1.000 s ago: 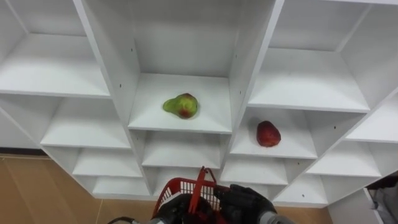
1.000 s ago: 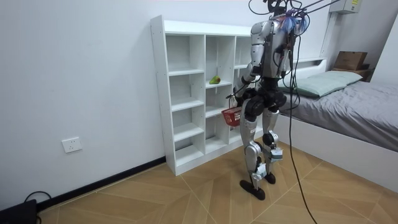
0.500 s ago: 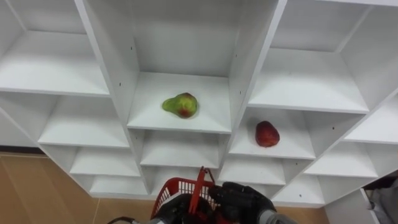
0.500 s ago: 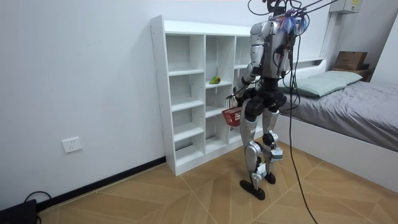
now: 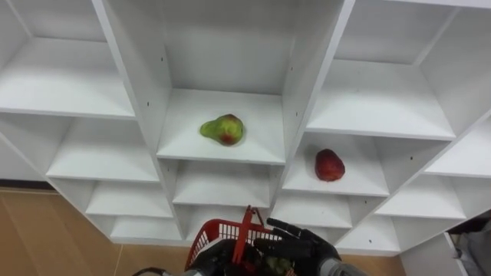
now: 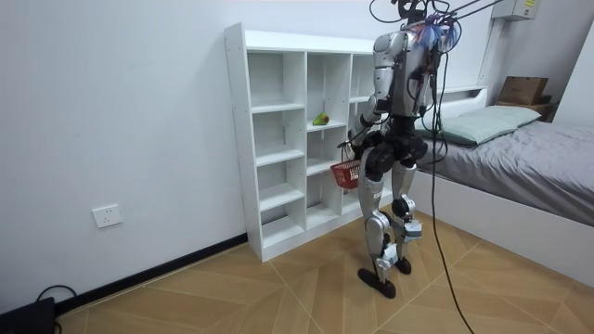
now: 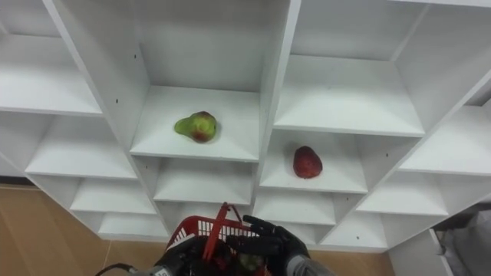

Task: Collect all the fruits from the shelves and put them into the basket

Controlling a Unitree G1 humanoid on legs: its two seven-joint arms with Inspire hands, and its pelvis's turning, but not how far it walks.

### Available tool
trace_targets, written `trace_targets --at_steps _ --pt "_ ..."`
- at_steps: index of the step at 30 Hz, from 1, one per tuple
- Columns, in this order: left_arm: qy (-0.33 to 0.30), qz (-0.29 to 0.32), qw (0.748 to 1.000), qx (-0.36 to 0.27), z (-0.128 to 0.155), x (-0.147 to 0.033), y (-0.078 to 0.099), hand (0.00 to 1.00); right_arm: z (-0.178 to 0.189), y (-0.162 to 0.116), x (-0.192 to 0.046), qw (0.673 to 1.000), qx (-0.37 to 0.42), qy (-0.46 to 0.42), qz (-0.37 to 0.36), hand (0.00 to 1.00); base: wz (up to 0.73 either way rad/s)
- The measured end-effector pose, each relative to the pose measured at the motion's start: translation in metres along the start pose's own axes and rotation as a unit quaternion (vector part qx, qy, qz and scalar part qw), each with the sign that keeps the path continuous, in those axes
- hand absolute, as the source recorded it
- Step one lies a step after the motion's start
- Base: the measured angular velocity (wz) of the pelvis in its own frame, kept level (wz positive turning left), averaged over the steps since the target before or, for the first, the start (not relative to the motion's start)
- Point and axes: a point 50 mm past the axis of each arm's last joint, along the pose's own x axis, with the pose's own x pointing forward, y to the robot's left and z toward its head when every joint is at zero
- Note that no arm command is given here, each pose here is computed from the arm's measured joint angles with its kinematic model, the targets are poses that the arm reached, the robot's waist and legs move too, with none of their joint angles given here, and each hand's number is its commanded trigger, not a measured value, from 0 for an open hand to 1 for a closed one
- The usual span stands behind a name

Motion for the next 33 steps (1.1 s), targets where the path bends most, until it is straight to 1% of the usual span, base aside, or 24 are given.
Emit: trace_targets --at_steps 24,27,33 --pt "0.010 0.003 1.000 -0.002 -0.005 -0.001 0.001 1.00 -0.001 -0.001 0.000 1.000 -0.004 -0.001 -0.002 0.00 0.00" --pt "0.010 0.003 1.000 -0.001 -0.005 -0.001 0.002 1.00 -0.002 -0.003 0.000 1.000 -0.012 0.004 -0.006 0.00 0.00" --pt "0.014 0.009 1.000 0.007 -0.006 -0.002 0.006 1.00 0.010 0.001 0.000 0.997 -0.072 -0.007 0.013 0.00 0.00"
